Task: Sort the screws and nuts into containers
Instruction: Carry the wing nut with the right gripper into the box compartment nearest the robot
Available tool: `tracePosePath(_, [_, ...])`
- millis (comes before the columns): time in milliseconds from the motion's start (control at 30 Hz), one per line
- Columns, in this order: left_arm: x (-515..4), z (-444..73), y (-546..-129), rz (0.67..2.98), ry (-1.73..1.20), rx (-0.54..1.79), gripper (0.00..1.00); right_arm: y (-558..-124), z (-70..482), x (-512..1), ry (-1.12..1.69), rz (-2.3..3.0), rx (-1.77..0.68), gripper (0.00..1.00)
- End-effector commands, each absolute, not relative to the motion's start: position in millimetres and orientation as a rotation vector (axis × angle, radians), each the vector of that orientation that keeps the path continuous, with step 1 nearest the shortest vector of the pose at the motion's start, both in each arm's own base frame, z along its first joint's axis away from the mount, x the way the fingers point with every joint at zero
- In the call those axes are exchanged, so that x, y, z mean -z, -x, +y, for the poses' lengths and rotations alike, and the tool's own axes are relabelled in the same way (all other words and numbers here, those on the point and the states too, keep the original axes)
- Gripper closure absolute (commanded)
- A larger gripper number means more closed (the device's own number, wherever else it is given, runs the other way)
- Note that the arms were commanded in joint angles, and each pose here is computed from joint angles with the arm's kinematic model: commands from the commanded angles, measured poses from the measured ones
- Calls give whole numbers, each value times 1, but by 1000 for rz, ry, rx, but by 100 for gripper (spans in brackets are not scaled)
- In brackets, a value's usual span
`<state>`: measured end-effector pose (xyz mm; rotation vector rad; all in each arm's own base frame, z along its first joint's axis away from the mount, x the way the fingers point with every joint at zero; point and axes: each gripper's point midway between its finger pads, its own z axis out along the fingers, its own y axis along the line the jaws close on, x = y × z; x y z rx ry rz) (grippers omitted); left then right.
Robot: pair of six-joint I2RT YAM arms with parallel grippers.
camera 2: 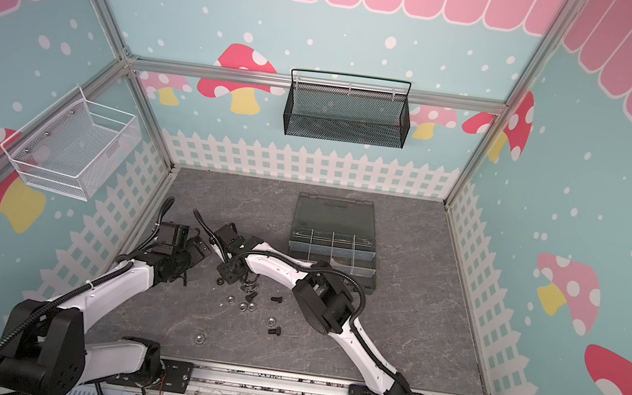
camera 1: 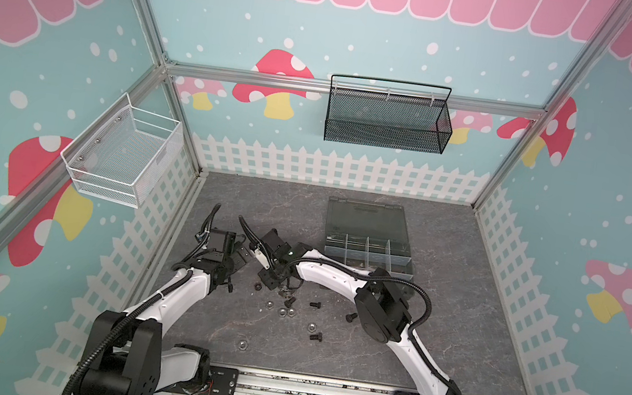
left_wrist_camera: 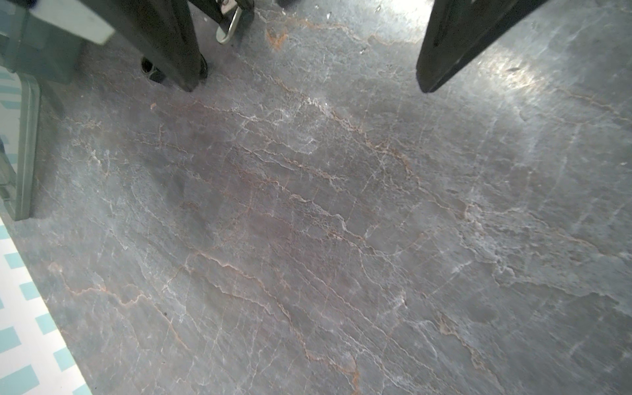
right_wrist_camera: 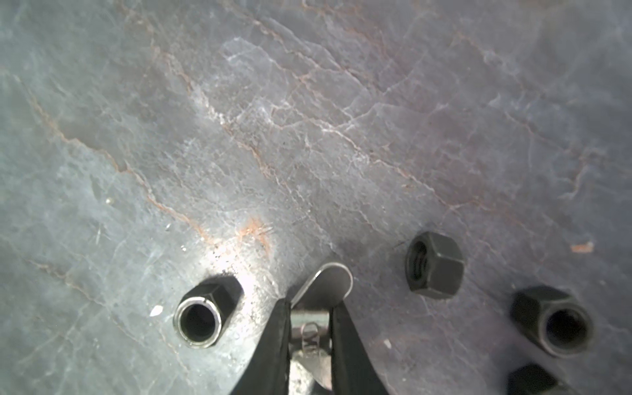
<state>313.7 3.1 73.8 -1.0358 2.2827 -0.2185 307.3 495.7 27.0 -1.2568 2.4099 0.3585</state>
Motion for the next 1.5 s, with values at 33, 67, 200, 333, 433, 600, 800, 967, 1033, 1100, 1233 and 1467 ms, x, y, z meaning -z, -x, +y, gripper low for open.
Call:
tracePosePath(33, [-71, 5, -314, 2272, 1068, 226, 0, -298, 489, -30, 1264, 2441, -357, 89])
tracePosePath(67, [-71, 5, -313, 2274, 1067, 224, 0, -298, 489, -34, 1254, 2437, -363, 90])
tracePosePath(200, [-71, 5, -312, 2275, 1061, 223, 0, -302, 485, -57, 1197, 2416, -374, 93])
tracePosePath(333, [-72, 6, -312, 2270, 1061, 223, 0, -309, 474, -82, 1113, 2401, -391, 95])
tracePosePath(433, [-72, 6, -312, 2267, 1059, 223, 0, -315, 460, -100, 1039, 2396, -396, 95])
tracePosePath(600, [-72, 6, -311, 2271, 1056, 221, 0, -329, 419, -124, 885, 2409, -373, 95])
tracePosePath(800, [-72, 6, -311, 2273, 1055, 223, 0, -339, 348, -144, 685, 2460, -355, 95])
tracePosePath(967, [-71, 6, -312, 2274, 1055, 225, 0, -340, 277, -137, 520, 2532, -308, 95])
tracePosePath(1033, [-71, 5, -312, 2277, 1055, 229, 0, -337, 254, -135, 474, 2547, -291, 95])
tracePosePath(1100, [-71, 4, -313, 2279, 1054, 237, 0, -334, 232, -132, 431, 2566, -272, 95])
tracePosePath(1233, [-72, 2, -315, 2279, 1054, 253, 0, -328, 200, -121, 376, 2608, -232, 95])
tracePosePath(1467, [-74, 1, -318, 2276, 1051, 265, 0, -321, 177, -97, 367, 2674, -174, 94])
